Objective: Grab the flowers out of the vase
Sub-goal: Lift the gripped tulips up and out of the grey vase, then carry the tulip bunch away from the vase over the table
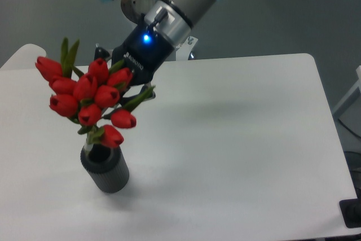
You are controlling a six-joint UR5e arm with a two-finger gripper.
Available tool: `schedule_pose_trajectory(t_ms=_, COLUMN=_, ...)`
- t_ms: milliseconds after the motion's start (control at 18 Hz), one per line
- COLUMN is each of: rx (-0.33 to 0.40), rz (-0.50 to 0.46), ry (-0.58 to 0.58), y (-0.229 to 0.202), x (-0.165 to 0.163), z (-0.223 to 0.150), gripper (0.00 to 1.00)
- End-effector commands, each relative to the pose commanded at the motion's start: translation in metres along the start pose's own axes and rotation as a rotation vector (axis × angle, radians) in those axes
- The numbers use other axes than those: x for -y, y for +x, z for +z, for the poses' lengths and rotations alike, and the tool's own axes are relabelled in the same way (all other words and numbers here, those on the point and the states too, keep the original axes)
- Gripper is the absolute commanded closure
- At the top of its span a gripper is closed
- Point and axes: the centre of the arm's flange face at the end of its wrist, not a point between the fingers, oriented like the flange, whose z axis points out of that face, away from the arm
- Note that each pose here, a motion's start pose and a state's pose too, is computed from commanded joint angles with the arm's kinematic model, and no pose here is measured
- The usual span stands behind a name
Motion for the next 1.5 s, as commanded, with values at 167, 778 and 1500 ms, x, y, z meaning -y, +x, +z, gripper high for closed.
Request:
schedule_pose_trajectory(t_ms=167, rx=0.037, rz=0.008, ry=0.011, y=-0.015, x=-0.001, z=-0.017, gripper=0.76)
schedule_pose_trajectory(t_ms=778, rx=0.120, rz=0.048, ry=-0.006, y=-0.108, x=-0.042, z=-0.043, gripper=0.76)
schedule_pose_trajectory(t_ms=1500, rx=0.183, rz=0.062, ry=-0.041, y=-0.149, x=-0.047, z=-0.054, gripper=0.76)
